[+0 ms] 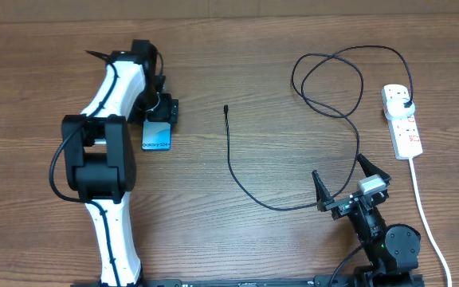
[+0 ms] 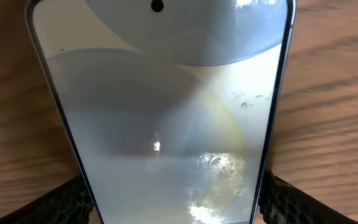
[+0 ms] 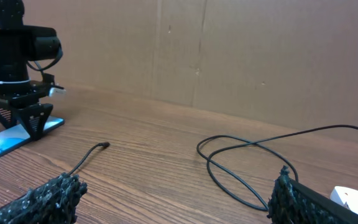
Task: Plug charger to phone and switch on socket
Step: 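Close left gripper on the phone's sides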
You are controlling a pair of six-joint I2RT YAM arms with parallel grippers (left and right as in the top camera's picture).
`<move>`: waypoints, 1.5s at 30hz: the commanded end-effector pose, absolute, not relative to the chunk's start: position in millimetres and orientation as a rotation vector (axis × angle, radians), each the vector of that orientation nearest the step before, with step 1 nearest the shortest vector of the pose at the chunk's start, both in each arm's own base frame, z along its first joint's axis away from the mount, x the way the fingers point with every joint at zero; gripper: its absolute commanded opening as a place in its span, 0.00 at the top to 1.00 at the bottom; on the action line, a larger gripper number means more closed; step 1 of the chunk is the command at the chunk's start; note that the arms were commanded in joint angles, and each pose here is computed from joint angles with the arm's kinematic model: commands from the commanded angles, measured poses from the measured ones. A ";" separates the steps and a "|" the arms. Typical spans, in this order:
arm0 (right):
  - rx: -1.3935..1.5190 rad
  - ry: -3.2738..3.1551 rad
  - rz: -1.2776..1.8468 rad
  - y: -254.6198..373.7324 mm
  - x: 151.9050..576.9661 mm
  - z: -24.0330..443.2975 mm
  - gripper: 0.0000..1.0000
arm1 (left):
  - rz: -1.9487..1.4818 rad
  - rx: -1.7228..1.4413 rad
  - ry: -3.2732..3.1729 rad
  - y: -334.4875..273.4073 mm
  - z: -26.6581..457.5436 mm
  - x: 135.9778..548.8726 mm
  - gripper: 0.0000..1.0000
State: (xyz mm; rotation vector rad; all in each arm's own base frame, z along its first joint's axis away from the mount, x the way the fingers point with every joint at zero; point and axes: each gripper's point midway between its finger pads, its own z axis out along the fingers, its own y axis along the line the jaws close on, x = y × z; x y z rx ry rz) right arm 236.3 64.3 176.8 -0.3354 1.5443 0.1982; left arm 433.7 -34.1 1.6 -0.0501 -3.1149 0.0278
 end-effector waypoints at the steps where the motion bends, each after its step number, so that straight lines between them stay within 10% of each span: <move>1: -0.331 1.541 0.188 62.6 236.9 174.9 0.00 | 0.140 -0.027 -3.073 -59.6 -6.9 424.3 0.12; 45: -0.331 1.541 0.188 62.6 236.9 174.9 0.00 | -0.021 -0.021 -3.072 -45.2 -4.5 423.3 0.23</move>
